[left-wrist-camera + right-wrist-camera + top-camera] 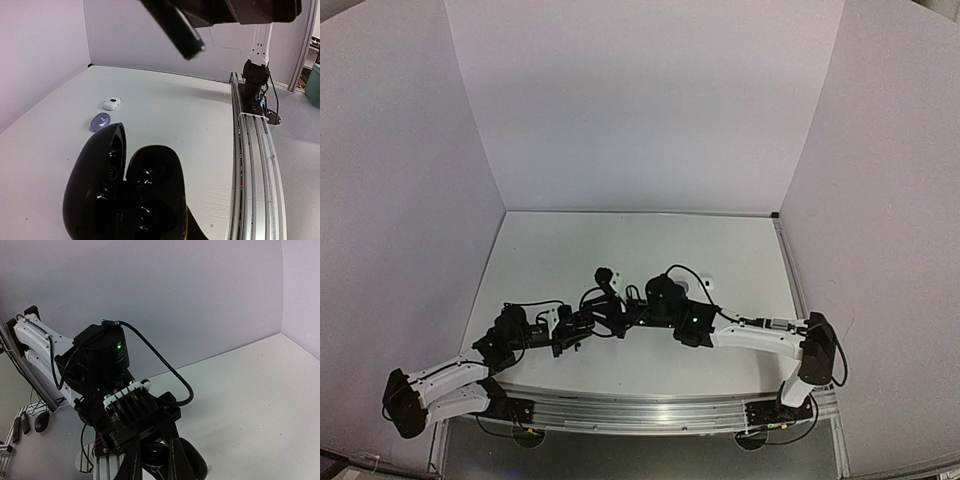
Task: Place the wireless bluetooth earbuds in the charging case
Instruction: Insert the right earbud into the right side groove of the charging case.
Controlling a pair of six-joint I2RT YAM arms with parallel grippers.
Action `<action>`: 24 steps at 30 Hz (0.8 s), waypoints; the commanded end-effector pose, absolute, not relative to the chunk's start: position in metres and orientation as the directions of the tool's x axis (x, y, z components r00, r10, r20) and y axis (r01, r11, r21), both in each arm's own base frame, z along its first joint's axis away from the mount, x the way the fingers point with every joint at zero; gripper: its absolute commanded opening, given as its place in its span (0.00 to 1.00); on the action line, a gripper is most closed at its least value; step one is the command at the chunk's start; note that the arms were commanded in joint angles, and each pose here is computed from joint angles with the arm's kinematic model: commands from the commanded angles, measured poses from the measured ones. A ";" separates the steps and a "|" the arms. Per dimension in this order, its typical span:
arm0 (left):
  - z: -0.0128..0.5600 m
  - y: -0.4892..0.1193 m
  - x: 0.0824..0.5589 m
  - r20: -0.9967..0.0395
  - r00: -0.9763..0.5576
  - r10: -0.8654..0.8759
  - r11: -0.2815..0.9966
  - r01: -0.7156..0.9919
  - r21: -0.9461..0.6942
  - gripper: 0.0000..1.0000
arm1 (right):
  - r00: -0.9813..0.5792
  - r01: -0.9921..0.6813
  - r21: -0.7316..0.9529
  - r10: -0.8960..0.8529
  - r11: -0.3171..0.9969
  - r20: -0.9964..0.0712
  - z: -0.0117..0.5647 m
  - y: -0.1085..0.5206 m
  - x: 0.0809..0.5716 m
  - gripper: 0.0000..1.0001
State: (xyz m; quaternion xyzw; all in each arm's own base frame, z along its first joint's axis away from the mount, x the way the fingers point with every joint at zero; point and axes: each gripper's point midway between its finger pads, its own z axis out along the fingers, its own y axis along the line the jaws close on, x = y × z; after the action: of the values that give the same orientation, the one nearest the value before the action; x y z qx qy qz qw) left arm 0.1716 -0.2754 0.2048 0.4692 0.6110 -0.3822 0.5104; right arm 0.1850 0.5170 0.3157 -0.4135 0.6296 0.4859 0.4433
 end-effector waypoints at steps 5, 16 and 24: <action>0.235 -0.276 0.176 -0.992 0.005 0.127 0.289 0.956 0.042 0.00 | -0.141 -0.973 0.126 -0.065 0.193 -0.988 0.320 0.515 0.185 0.00; 0.237 -0.276 0.176 -0.994 -0.014 0.111 0.291 0.957 0.020 0.00 | -0.106 -0.963 0.080 -0.090 0.258 -0.990 0.305 0.516 0.198 0.00; 0.243 -0.277 0.178 -0.996 -0.043 0.081 0.298 0.954 -0.017 0.00 | -0.108 -0.961 0.085 -0.075 0.261 -0.991 0.299 0.517 0.199 0.00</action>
State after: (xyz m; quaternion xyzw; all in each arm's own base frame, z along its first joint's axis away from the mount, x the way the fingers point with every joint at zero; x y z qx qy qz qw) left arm 0.1726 -0.2741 0.2086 0.4487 0.6219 -0.3936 0.5068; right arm 0.1989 0.5121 0.2978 -0.4328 0.6172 0.4273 0.4991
